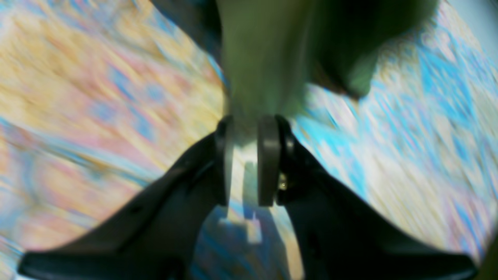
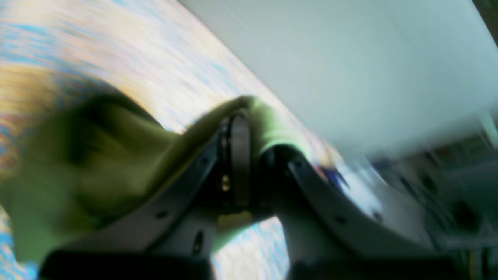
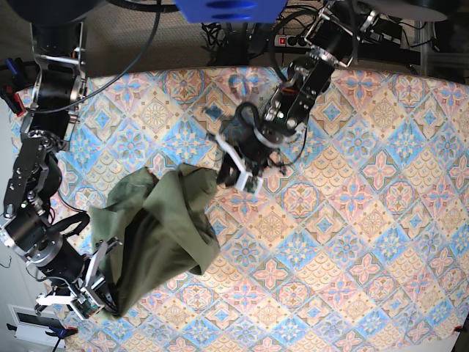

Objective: Layout the t-shirt on the table in an organized manner, then fold the t-shirt properly
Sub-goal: 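Grasp the shirt's other end with the left gripper, then stretch the shirt lengthwise between both grippers and lay it down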

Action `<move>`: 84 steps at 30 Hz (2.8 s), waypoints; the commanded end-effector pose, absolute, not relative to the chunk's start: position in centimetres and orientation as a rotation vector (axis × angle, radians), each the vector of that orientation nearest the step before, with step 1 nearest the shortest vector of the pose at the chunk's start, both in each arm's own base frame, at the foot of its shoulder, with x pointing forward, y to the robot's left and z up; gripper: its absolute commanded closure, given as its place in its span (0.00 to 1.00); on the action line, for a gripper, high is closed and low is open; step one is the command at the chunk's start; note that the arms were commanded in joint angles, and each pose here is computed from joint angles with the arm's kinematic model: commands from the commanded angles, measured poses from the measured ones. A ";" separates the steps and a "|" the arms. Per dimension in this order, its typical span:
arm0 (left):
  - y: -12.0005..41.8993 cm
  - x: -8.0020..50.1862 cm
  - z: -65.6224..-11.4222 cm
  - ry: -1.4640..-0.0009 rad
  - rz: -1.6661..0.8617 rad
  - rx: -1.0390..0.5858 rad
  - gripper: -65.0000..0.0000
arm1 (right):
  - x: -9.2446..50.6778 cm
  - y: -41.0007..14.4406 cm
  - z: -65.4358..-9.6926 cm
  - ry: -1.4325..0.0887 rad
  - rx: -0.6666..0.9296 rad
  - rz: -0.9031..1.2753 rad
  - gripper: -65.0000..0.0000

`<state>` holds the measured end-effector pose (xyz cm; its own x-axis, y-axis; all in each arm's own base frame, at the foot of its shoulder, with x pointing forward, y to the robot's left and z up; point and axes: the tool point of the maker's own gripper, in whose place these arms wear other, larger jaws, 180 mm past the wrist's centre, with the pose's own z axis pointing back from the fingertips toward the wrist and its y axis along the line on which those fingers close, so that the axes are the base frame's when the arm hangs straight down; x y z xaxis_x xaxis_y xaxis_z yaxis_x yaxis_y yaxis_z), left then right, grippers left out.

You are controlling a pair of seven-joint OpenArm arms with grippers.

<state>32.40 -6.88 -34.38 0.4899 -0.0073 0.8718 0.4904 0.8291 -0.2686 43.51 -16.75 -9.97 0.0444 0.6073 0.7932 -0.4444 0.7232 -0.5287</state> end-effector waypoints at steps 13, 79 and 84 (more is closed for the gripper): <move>-7.7 32.4 -32.4 -1.080 -0.329 -0.579 0.83 | 41.3 -18.7 -5.2 -1.485 -0.048 0.685 0.99; 11.9 41.2 -31.8 -1.084 -0.020 -0.411 1.00 | 35.6 -26.1 -15.4 -1.266 0.009 0.421 0.99; 19.0 40.6 -30.4 -1.122 0.078 -0.335 1.00 | 34.7 -26.5 -18.0 -1.164 0.004 0.414 0.99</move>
